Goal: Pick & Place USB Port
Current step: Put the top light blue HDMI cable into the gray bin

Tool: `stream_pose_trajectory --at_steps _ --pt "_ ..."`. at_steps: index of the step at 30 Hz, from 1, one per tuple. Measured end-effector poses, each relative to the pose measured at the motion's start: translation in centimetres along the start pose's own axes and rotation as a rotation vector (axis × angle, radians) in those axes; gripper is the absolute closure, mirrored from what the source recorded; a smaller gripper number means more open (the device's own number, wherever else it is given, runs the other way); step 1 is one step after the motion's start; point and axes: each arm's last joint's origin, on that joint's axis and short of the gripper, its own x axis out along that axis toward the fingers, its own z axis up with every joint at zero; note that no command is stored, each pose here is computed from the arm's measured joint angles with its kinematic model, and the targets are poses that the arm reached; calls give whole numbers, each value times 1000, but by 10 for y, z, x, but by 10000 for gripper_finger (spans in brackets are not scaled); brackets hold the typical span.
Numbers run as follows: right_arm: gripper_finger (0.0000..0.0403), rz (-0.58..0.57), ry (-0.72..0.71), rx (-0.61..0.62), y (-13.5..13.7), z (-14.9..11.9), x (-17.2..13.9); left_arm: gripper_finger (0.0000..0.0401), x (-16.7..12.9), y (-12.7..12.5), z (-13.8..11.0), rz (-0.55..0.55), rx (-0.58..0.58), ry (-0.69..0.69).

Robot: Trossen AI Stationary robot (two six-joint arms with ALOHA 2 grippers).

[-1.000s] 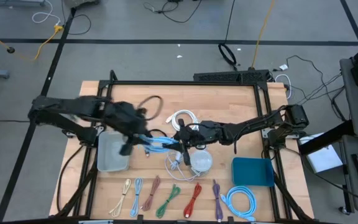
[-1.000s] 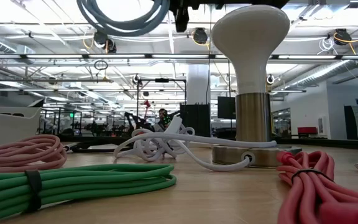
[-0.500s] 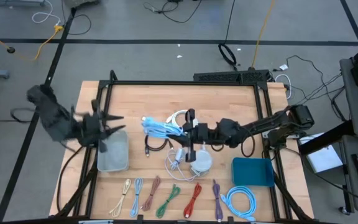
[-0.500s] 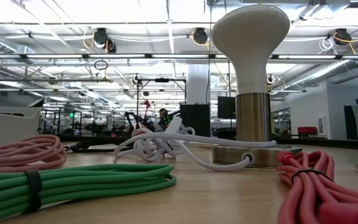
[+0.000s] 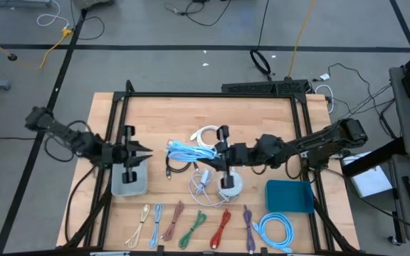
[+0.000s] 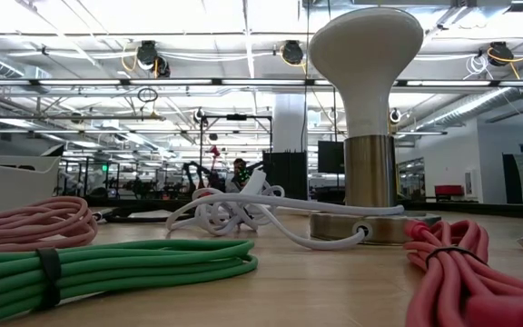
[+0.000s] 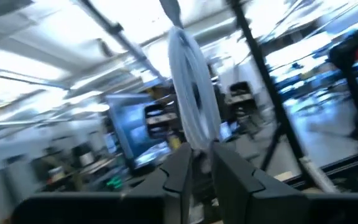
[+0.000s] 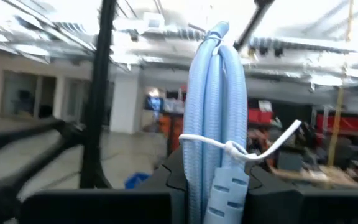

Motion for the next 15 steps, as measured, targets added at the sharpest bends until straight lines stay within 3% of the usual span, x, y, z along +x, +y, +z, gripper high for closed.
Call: stream_pose_trajectory --at_steps 7,10,15 --pt "368 -4 -20 -13 0 9 -2 234 27 26 -27 -50 -56 -103" --pt "368 -9 -27 -25 -1 10 -2 186 39 36 -32 -123 -65 -158" --pt "368 -20 -19 -32 -5 8 -2 141 65 46 -42 -204 -84 -143"
